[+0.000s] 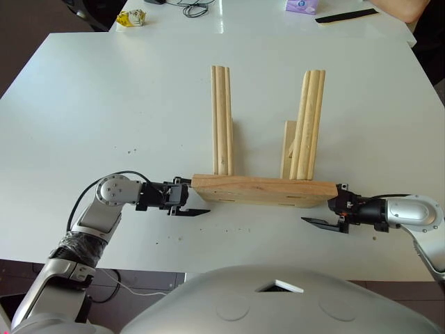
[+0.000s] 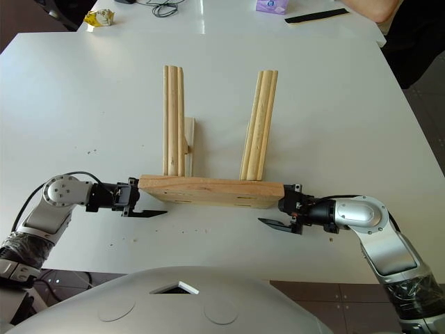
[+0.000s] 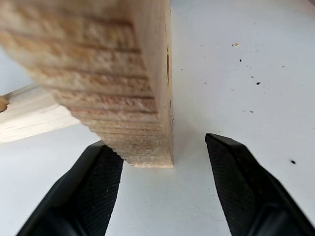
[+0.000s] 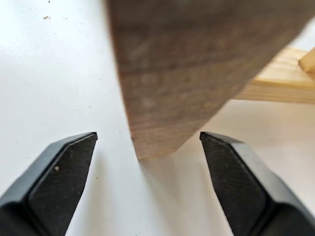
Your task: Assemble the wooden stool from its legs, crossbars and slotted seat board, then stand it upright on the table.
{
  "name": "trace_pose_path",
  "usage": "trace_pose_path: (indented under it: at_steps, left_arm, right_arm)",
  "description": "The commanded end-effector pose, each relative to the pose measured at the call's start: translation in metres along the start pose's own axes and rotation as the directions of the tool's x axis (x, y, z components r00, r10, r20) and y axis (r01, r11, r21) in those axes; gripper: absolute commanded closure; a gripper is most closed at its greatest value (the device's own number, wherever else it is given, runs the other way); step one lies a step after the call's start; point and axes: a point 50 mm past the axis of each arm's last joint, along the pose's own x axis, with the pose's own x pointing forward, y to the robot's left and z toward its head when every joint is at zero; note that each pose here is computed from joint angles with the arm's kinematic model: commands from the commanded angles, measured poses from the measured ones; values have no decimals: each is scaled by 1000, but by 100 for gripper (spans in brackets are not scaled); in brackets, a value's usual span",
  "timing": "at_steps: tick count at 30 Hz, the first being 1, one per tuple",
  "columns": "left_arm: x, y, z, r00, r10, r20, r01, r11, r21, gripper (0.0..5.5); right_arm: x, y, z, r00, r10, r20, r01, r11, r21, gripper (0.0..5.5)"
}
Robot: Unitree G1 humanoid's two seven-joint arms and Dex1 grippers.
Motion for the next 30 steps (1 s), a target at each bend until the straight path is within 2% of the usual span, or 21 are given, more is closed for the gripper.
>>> trace_pose_path:
  at_steps: [1, 10, 14, 22, 30]
  left_arm:
    - [4, -6, -1, 1000, -4, -2, 4, 1000, -18, 273]
    - [5, -6, 0, 1000, -25, 6, 25, 999, -31, 409]
    - [5, -4, 1, 1000, -23, 11, 23, 1000, -19, 415]
    - [-6, 7, 21, 999, 36, 16, -36, 999, -10, 416]
    - [-38, 21, 72, 996, 87, 10, -83, 979, -185, 416]
  right_arm:
    - [1, -4, 3, 1000, 23, 2, -23, 999, -25, 188]
    - [5, 1, 0, 999, 31, 11, -31, 1000, -3, 330]
    - [6, 1, 0, 1000, 20, 22, -21, 1000, 7, 404]
    - [-3, 4, 18, 998, -13, 65, 7, 996, 93, 409]
    - [-37, 5, 58, 992, -81, 102, 50, 960, 274, 409]
